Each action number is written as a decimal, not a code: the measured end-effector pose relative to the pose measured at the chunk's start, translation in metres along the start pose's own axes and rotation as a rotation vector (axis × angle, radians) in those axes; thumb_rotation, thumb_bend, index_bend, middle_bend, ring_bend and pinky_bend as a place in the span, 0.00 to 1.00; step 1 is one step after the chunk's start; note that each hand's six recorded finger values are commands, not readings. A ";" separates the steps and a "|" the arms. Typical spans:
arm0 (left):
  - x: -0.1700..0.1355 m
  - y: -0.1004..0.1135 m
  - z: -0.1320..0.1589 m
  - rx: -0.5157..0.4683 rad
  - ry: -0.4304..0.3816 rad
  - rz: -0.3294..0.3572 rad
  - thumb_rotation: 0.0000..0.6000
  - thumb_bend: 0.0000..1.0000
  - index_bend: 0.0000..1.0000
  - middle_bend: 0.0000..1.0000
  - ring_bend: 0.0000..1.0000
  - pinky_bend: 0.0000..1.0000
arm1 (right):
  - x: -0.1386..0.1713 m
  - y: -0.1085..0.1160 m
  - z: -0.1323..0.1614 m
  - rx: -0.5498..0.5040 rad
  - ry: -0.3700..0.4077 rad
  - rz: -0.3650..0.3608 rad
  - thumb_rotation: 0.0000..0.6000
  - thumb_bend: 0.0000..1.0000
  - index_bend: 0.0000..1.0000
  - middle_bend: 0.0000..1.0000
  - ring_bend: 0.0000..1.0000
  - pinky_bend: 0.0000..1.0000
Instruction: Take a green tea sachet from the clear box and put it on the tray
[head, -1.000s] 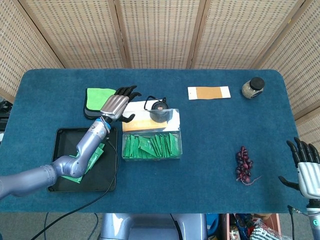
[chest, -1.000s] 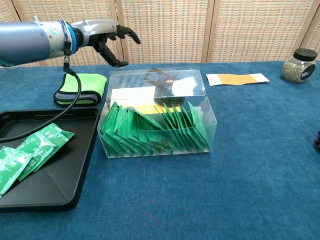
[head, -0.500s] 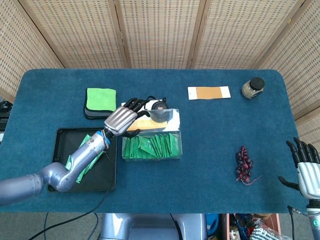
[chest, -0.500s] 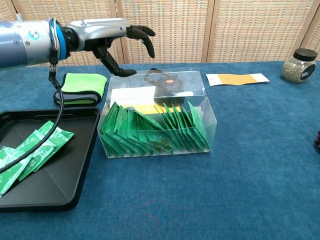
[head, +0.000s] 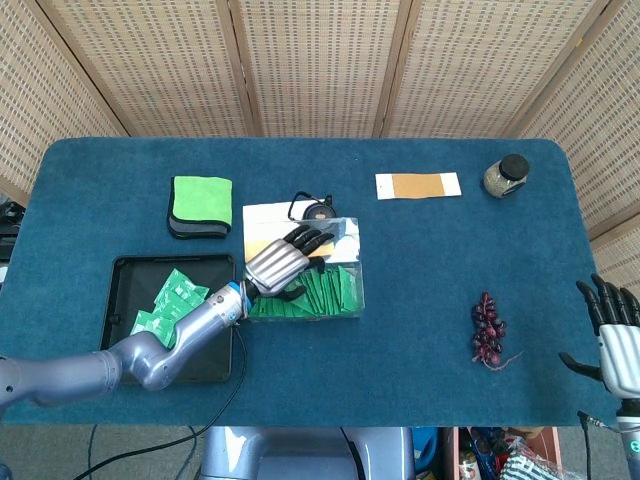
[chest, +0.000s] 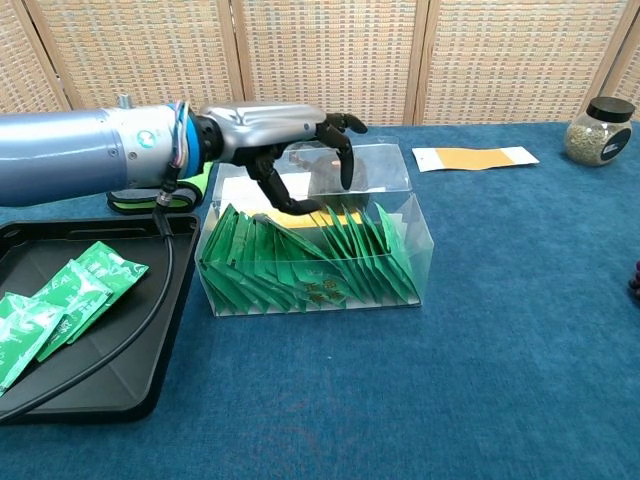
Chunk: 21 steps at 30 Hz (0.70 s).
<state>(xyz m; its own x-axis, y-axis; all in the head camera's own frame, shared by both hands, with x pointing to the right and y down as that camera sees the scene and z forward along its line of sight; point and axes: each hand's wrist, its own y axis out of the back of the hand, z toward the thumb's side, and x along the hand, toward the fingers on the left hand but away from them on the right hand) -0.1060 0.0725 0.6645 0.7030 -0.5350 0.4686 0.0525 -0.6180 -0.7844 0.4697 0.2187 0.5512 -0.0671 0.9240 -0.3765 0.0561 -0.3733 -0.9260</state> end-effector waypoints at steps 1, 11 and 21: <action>0.002 -0.001 0.001 0.006 0.002 -0.002 1.00 0.40 0.38 0.00 0.00 0.00 | 0.000 0.000 -0.001 -0.001 -0.001 0.000 1.00 0.00 0.00 0.00 0.00 0.00; 0.019 -0.015 -0.003 0.053 0.042 -0.023 1.00 0.40 0.38 0.00 0.00 0.00 | -0.002 0.001 -0.003 -0.005 -0.006 0.002 1.00 0.00 0.00 0.00 0.00 0.00; 0.027 -0.021 -0.004 0.066 0.055 -0.031 1.00 0.40 0.38 0.00 0.00 0.00 | -0.003 0.000 -0.006 -0.006 -0.017 0.004 1.00 0.00 0.00 0.00 0.00 0.00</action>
<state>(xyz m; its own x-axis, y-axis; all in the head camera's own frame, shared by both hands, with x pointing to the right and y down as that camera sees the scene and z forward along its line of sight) -0.0912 0.0687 0.6948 0.6603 -0.5482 0.5132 0.1214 -0.5965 -0.7934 0.4760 0.2161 0.5526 -0.0836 0.9210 -0.3804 0.0620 -0.3762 -0.9245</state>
